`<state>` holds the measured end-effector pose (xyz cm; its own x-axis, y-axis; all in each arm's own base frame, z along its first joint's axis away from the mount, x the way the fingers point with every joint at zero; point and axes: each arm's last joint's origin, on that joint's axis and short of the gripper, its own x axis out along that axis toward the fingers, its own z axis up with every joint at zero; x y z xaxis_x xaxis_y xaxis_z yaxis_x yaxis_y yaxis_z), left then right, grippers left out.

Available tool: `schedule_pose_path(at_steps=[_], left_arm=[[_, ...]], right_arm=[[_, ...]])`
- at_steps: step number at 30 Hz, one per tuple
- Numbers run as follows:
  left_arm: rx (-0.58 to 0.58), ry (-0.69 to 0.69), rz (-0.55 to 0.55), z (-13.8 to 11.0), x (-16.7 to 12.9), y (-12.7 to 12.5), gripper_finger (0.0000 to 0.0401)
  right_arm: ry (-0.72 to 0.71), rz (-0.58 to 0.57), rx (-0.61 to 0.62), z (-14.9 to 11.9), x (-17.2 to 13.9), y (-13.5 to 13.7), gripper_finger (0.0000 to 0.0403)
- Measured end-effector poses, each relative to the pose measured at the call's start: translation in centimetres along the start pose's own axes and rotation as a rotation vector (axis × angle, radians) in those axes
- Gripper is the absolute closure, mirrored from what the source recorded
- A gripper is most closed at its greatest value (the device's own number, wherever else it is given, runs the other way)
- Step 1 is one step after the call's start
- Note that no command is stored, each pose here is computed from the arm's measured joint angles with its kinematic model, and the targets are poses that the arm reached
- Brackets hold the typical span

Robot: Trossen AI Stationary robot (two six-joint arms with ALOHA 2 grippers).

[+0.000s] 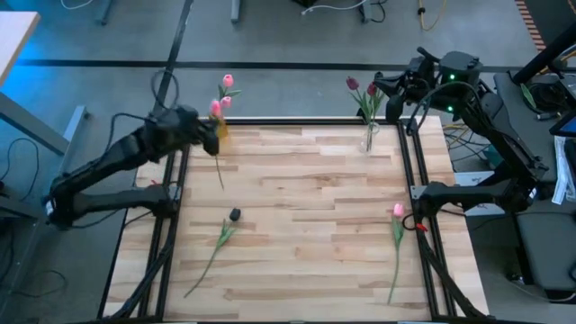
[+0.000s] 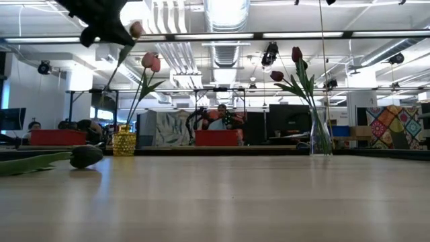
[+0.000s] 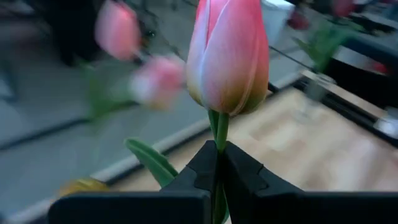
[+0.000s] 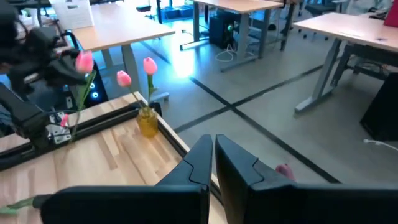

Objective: Sort flowers into vase by color
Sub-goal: Insert the left pink tulip into the yellow glass vase

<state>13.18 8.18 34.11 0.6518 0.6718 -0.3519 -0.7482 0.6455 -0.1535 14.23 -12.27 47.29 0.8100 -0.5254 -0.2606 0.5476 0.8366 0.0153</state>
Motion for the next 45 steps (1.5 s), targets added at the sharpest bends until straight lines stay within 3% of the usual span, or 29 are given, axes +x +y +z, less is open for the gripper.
schedule_pose_path(at_steps=[7,14,26,33,45], left_arm=[[0.030,-0.159,0.200,2.6,0.3,3.2,0.0401],[0.004,-0.350,0.315,5.3,2.1,5.1,0.0401],[0.182,-0.281,0.482,9.0,5.2,5.8,0.0401],[0.237,-0.218,0.544,9.4,7.0,7.1,0.0401],[0.227,-0.210,0.509,8.9,9.6,8.4,0.0401]], right_arm=[[0.029,-0.024,0.016,-0.2,1.1,-0.2,0.0390],[0.051,-0.023,0.003,-0.4,1.9,-0.3,0.0390],[0.052,-0.021,-0.031,-0.4,1.7,-0.3,0.0390],[0.053,-0.021,-0.019,-0.4,1.7,-0.3,0.0390],[0.052,-0.022,-0.019,-0.4,1.7,-0.3,0.0390]])
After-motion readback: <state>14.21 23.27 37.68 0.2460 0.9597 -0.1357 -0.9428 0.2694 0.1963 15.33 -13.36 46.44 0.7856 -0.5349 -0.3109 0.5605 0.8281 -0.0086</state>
